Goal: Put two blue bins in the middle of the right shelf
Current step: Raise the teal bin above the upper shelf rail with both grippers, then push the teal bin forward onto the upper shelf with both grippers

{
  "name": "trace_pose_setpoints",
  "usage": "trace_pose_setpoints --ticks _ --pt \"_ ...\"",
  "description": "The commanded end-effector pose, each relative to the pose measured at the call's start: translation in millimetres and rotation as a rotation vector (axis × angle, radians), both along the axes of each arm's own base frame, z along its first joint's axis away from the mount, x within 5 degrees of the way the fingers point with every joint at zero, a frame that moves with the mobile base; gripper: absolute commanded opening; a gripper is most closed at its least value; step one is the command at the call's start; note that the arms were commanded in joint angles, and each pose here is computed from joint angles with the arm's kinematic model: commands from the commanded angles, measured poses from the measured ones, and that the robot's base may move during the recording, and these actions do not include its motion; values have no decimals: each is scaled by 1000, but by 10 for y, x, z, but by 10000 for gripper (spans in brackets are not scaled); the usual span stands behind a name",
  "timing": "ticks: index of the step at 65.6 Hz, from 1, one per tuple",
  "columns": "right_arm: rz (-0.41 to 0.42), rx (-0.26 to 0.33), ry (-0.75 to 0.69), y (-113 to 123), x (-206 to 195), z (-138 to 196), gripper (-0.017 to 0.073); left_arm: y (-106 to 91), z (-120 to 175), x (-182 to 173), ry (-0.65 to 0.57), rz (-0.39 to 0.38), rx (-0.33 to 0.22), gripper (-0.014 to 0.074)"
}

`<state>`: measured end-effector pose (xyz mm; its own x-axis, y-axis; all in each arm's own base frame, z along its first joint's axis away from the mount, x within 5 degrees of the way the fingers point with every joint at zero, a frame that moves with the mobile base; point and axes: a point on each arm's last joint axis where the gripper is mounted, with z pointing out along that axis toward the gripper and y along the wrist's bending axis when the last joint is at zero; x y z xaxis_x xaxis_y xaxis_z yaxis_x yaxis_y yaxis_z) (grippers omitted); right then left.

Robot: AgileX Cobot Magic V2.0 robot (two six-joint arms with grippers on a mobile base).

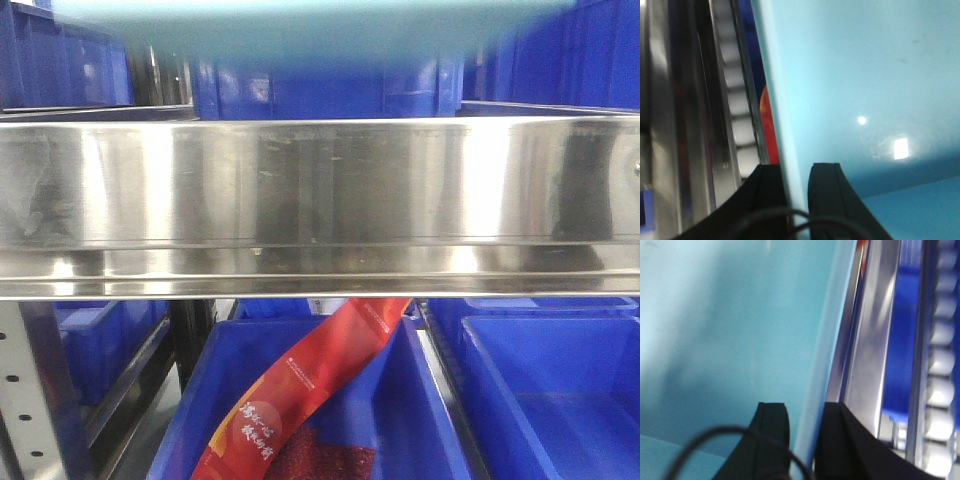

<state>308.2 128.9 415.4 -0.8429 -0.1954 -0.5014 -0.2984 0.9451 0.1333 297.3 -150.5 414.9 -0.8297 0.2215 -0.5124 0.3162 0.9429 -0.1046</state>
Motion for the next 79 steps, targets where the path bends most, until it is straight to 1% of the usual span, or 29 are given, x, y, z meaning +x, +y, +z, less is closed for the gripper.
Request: trace_pose_setpoints --ticks 1,5,10,15,18,22,27,29,30,32,33,36,42,44,47,55,63,73,79 --pt "43 55 -34 109 11 -60 -153 -152 -14 -88 0 -62 -111 -111" --pt "42 42 0 111 16 -165 -153 -146 -115 -83 28 -59 -88 -111" --pt "42 28 34 119 34 -275 -153 -120 -227 -72 47 -51 -42 -111" --pt "41 21 53 131 64 -341 -153 -97 -295 -63 54 -45 -7 -111" --pt "41 18 60 139 82 -367 -153 -88 -315 -60 56 -43 5 -104" --pt "41 16 66 146 99 -392 -134 -87 -316 -59 55 -43 7 -64" --pt "41 16 66 146 99 -392 -46 -87 -316 -59 55 -43 7 34" --pt "41 16 66 146 99 -392 22 -87 -316 -59 55 -43 7 87" --pt "41 16 66 146 99 -392 55 -87 -316 -59 55 -43 7 132" --pt "41 16 66 146 99 -392 127 -87 -316 -59 55 -43 7 196" --pt "41 16 66 146 99 -392 165 -87 -316 -59 55 -43 7 213" --pt "41 16 66 146 99 -392 287 -87 -316 -59 55 -43 7 331" --pt "41 16 66 146 99 -392 529 -87 -316 -59 55 -43 7 514" --pt "41 16 66 146 99 -392 570 -87 -316 -59 55 -43 7 563" --pt "41 16 66 146 99 -392 570 -87 -316 -59 55 -43 7 622" --pt "41 23 47 125 49 -319 558 -76 -284 -82 48 -43 1 602" --pt "41 39 1 84 -45 -179 558 -31 -150 -167 10 -44 -18 601" --pt "15 39 -137 -33 -194 94 558 87 159 -380 -83 -44 -59 601" --pt "-14 20 -223 -127 -286 250 554 163 380 -494 -190 -39 -97 589"
